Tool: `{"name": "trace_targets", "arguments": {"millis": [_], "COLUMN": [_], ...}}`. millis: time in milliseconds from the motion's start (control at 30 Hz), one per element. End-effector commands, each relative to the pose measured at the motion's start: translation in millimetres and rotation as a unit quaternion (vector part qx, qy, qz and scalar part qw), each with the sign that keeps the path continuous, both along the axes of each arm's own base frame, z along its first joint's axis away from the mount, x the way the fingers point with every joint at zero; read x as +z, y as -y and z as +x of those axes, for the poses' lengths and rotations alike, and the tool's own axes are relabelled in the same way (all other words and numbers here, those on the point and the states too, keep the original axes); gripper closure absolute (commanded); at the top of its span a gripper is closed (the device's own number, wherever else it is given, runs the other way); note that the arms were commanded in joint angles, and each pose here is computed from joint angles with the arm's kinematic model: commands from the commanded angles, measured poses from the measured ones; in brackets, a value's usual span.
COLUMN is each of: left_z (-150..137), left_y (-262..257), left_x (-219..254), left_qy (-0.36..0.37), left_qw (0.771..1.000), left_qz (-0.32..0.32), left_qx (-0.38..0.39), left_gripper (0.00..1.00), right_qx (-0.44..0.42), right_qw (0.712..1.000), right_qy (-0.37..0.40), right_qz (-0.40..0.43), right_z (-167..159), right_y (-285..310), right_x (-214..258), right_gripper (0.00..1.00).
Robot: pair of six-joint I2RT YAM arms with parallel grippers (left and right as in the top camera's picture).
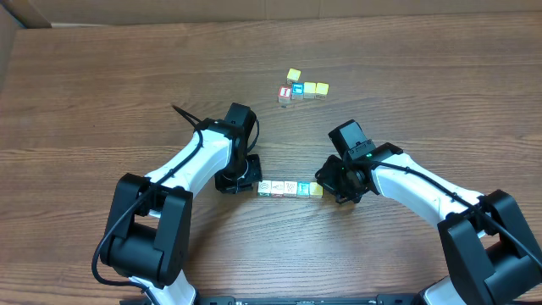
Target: Flip 5 blocks
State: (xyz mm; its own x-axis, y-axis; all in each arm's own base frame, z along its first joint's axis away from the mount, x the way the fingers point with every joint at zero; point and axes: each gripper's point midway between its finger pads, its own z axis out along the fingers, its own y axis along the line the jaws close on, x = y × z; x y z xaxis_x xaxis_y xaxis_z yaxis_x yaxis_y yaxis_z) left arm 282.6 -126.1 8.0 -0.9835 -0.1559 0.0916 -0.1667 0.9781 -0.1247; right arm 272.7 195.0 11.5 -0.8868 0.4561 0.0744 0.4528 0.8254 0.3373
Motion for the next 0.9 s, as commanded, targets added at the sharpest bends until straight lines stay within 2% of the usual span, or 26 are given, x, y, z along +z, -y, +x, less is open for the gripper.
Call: {"name": "trace_targets", "arguments": {"millis": [0, 467, 867], "left_z": [-3.3, 0.0, -0.3], "left_y": [8.2, 10.9, -2.1], "left_x": [-1.3, -1.1, -2.9], "left_qy": [-0.008, -0.001, 0.004], "left_qw": [1.000, 1.000, 1.000], "left_qz": [-0.018, -0.025, 0.008], "left_qx": [0.002, -0.004, -0.027], "left_gripper": [0.96, 0.96, 0.96], "right_qx": [0.001, 0.001, -0.001], "right_qw": [1.000, 1.000, 1.000], "right_qy": [-0.004, 0.001, 0.002], "right_qz": [0.001, 0.004, -0.005], "right_z": [-2.9, -0.4, -0.5], "right_y": [-1.3, -2.6, 0.7], "right_x": [-2.7, -2.0, -3.2], "right_gripper": [0.96, 0.96, 0.96]}}
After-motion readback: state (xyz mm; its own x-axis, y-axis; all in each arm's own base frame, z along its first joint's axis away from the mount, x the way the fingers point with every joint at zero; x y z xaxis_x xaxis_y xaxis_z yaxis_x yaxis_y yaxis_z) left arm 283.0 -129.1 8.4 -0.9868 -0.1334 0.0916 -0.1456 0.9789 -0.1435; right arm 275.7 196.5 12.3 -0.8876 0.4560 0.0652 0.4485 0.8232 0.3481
